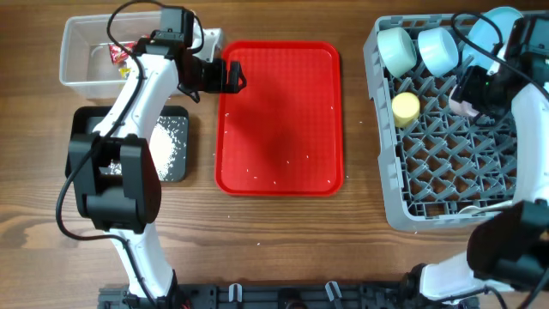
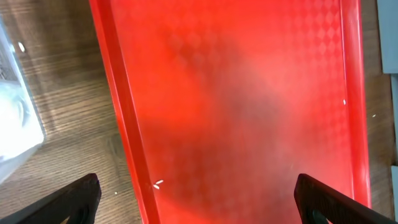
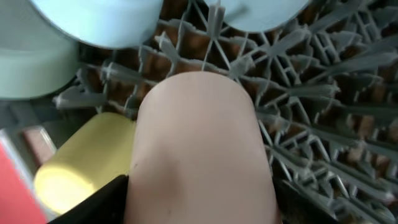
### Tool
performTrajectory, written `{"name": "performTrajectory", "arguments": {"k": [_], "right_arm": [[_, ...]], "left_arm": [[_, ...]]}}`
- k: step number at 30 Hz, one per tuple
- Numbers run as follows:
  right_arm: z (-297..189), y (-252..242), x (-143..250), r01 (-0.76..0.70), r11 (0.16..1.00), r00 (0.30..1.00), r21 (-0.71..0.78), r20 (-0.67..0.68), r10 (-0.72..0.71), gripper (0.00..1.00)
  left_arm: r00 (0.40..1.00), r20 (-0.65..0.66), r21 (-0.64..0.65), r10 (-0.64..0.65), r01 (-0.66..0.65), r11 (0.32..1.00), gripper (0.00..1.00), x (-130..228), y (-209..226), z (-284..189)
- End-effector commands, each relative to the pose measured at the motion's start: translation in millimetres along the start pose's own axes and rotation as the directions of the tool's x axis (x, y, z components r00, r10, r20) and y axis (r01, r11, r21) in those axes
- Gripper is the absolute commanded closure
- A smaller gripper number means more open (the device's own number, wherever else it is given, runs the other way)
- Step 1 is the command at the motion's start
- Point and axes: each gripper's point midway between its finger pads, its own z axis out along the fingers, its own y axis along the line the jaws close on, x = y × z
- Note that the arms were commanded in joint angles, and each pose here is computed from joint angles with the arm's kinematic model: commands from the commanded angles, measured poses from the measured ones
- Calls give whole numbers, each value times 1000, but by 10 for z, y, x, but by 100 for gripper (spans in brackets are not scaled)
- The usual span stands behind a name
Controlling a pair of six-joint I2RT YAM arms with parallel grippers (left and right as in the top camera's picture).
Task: Sort waste into correct bins and load items into the dishwasher rack
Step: 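Place the pink cup upside down in the rack with the right gripper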
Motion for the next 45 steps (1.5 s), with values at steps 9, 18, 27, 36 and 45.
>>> {"name": "performTrajectory", "arguments": {"k": [9, 18, 27, 36, 45], "right_arm": [[445, 11, -130, -11, 1000, 1000, 20, -6, 11, 44], [649, 16, -35, -21, 999, 998, 26, -64, 22, 2], [560, 124, -211, -79, 996, 997, -33, -4, 79, 0], [142, -136, 111, -71, 993, 995, 96, -66, 78, 35], [464, -157, 140, -57, 991, 994, 118, -82, 67, 33]], "left_arm": [[1000, 3, -9, 6, -6, 1000, 0, 12, 7, -23], [1000, 3, -9, 7, -7, 1000, 0, 11, 7, -23], [1000, 1, -9, 5, -5, 1000, 0, 18, 6, -23], [1000, 0, -9, 6, -6, 1000, 0, 20, 6, -23], [1000, 0, -9, 5, -5, 1000, 0, 20, 6, -23]]}}
